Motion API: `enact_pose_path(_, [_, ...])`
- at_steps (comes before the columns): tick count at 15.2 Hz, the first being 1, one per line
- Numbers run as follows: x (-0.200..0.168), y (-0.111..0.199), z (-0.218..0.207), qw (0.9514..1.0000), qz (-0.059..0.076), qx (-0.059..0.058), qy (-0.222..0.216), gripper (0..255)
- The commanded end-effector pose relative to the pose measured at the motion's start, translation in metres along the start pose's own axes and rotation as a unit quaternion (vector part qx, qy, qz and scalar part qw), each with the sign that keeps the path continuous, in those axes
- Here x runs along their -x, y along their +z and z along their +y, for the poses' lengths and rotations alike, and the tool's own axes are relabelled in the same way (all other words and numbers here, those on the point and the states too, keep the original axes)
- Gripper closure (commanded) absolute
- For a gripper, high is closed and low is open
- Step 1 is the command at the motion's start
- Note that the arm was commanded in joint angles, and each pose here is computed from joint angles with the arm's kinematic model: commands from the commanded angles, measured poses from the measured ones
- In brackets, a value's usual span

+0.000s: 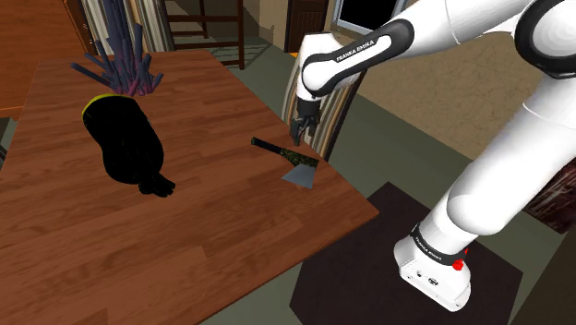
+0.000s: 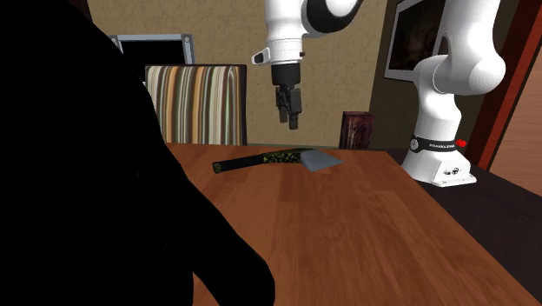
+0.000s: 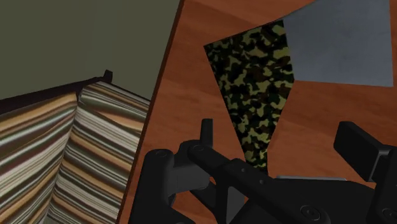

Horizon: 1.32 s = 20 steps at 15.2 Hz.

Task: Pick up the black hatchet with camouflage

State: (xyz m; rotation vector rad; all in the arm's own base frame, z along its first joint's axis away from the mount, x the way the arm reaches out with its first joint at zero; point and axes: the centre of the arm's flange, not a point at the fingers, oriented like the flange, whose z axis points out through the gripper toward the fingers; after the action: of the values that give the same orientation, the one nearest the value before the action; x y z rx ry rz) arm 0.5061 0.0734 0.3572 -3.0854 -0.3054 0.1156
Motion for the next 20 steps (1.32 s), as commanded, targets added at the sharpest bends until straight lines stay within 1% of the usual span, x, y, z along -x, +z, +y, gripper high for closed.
enact_pose_path(1, [-0.024, 0.015, -0.005, 1.0000, 0.002, -0.001, -0.001, 0])
enact_pose_path(4, [-0.051, 0.036, -0.006, 1.0000, 0.005, -0.002, -0.001, 0])
enact_pose_path(11, [-0.054, 0.073, -0.005, 1.0000, 0.005, -0.002, -0.001, 0])
enact_pose_path(13, [-0.054, 0.076, -0.005, 1.0000, 0.005, -0.002, -0.001, 0])
enact_pose_path(14, [-0.054, 0.077, -0.005, 1.0000, 0.005, -0.002, -0.001, 255])
enact_pose_path(20, [-0.053, 0.077, -0.005, 1.0000, 0.005, -0.002, -0.001, 255])
